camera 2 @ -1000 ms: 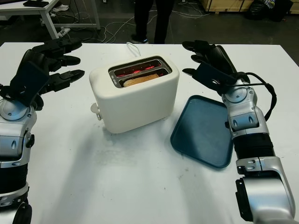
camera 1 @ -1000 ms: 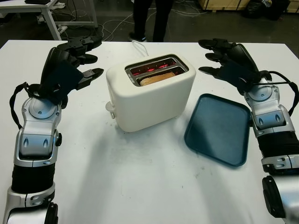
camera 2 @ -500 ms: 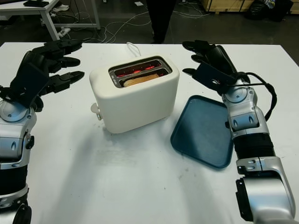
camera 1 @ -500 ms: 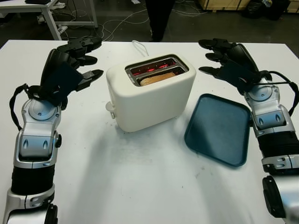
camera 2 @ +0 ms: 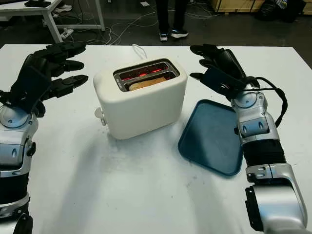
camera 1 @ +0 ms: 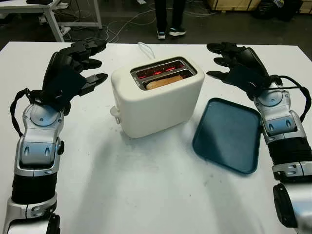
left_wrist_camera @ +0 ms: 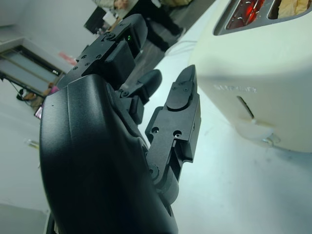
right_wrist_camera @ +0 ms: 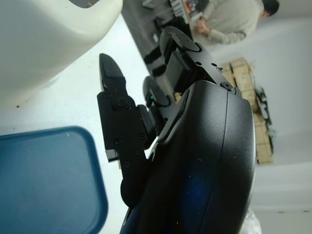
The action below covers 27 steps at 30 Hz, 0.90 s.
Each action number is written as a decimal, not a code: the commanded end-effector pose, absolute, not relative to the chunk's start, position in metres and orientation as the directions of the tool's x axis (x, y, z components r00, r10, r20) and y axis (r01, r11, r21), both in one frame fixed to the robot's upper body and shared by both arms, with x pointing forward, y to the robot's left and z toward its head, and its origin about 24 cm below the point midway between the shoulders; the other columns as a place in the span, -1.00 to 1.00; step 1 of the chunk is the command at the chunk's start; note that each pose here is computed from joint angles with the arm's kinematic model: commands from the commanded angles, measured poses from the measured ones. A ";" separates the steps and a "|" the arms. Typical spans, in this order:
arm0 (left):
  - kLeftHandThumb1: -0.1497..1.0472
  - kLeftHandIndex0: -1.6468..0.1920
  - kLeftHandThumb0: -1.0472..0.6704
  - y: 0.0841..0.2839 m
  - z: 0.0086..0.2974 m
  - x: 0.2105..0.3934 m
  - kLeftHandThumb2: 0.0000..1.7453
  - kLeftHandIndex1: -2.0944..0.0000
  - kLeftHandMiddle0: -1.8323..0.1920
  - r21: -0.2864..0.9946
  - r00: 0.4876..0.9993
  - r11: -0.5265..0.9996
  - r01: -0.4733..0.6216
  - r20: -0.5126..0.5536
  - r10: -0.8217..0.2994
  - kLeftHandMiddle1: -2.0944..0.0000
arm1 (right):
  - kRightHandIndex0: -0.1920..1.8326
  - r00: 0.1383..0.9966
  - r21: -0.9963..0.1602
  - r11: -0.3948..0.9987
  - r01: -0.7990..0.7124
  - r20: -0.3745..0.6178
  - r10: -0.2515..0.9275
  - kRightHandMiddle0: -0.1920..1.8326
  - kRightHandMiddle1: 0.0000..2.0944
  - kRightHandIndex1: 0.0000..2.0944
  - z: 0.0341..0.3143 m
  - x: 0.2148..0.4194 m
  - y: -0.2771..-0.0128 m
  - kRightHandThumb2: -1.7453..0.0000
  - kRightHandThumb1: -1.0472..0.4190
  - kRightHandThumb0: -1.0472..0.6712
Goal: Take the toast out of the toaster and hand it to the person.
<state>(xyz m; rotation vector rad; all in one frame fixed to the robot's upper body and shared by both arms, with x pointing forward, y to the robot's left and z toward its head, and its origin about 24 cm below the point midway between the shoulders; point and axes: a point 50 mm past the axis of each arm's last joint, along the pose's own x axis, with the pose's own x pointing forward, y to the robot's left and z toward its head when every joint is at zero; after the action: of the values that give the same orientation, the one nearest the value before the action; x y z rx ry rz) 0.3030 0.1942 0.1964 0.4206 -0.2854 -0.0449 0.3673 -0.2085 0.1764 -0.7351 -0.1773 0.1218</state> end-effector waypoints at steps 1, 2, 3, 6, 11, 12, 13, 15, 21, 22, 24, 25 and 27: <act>0.79 0.08 -0.18 0.197 0.197 0.300 -0.88 0.95 0.46 0.417 0.955 0.908 -0.029 0.279 -0.098 0.22 | -0.25 0.979 -0.657 0.752 -0.051 0.114 0.166 -0.31 -1.00 -1.00 0.175 0.367 -0.209 1.00 -0.80 -0.03; 0.79 0.08 -0.18 0.197 0.197 0.300 -0.88 0.95 0.46 0.417 0.955 0.909 -0.028 0.278 -0.098 0.22 | -0.24 0.980 -0.658 0.752 -0.050 0.113 0.164 -0.31 -1.00 -1.00 0.175 0.367 -0.209 1.00 -0.80 -0.05; 0.79 0.08 -0.17 0.197 0.197 0.300 -0.88 0.95 0.46 0.415 0.955 0.910 -0.027 0.278 -0.099 0.22 | -0.24 0.981 -0.664 0.746 -0.045 0.113 0.160 -0.30 -1.00 -1.00 0.175 0.367 -0.209 1.00 -0.80 -0.06; 0.79 0.09 -0.16 0.197 0.197 0.301 -0.88 0.95 0.46 0.413 0.955 0.911 -0.022 0.279 -0.103 0.22 | -0.23 0.980 -0.672 0.739 -0.043 0.114 0.161 -0.29 -0.99 -0.99 0.175 0.367 -0.209 1.00 -0.79 -0.10; 0.79 0.09 -0.19 0.195 0.198 0.301 -0.88 0.95 0.46 0.417 0.957 0.909 -0.022 0.273 -0.102 0.22 | -0.22 0.980 -0.673 0.738 -0.042 0.116 0.162 -0.29 -0.99 -0.99 0.175 0.368 -0.208 1.00 -0.78 -0.10; 0.79 0.09 -0.19 0.195 0.199 0.301 -0.88 0.95 0.46 0.416 0.957 0.909 -0.021 0.272 -0.102 0.22 | -0.22 0.980 -0.672 0.739 -0.042 0.117 0.162 -0.29 -0.99 -0.99 0.175 0.368 -0.208 1.00 -0.78 -0.10; 0.79 0.09 -0.19 0.195 0.199 0.301 -0.88 0.95 0.46 0.416 0.957 0.909 -0.020 0.272 -0.104 0.23 | -0.22 0.979 -0.668 0.743 -0.047 0.116 0.166 -0.28 -0.99 -0.99 0.175 0.368 -0.208 1.00 -0.78 -0.10; 0.79 0.09 -0.20 0.195 0.199 0.301 -0.88 0.95 0.46 0.413 0.956 0.911 -0.018 0.273 -0.105 0.23 | -0.23 0.978 -0.665 0.745 -0.052 0.116 0.171 -0.29 -1.00 -1.00 0.175 0.368 -0.209 1.00 -0.78 -0.09; 0.79 0.09 -0.20 0.194 0.199 0.301 -0.88 0.95 0.46 0.420 0.957 0.907 -0.024 0.273 -0.101 0.23 | -0.22 0.980 -0.668 0.742 -0.050 0.111 0.166 -0.29 -1.00 -1.00 0.175 0.369 -0.208 1.00 -0.78 -0.09; 0.79 0.09 -0.19 0.194 0.199 0.301 -0.88 0.95 0.47 0.418 0.957 0.908 -0.024 0.273 -0.100 0.23 | -0.22 0.980 -0.672 0.739 -0.047 0.112 0.164 -0.29 -1.00 -1.00 0.175 0.369 -0.208 1.00 -0.78 -0.10; 0.79 0.09 -0.19 0.194 0.199 0.301 -0.88 0.95 0.47 0.415 0.957 0.910 -0.024 0.271 -0.099 0.24 | -0.21 0.981 -0.678 0.734 -0.043 0.111 0.161 -0.28 -0.99 -0.99 0.175 0.369 -0.209 1.00 -0.78 -0.11; 0.79 0.09 -0.20 0.194 0.199 0.301 -0.88 0.95 0.47 0.414 0.958 0.910 -0.024 0.271 -0.098 0.24 | -0.21 0.981 -0.679 0.733 -0.043 0.110 0.160 -0.28 -0.99 -0.99 0.174 0.370 -0.209 1.00 -0.78 -0.11; 0.79 0.09 -0.20 0.195 0.199 0.301 -0.88 0.95 0.47 0.414 0.958 0.910 -0.026 0.272 -0.097 0.24 | -0.22 0.980 -0.667 0.744 -0.050 0.109 0.164 -0.29 -1.00 -1.00 0.174 0.370 -0.209 1.00 -0.78 -0.09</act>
<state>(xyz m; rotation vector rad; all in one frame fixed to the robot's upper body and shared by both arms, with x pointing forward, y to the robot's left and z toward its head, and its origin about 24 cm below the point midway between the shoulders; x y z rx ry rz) 0.3022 0.1937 0.1974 0.4213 -0.2894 -0.0455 0.3683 -0.2099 0.1718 -0.7361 -0.1555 0.1214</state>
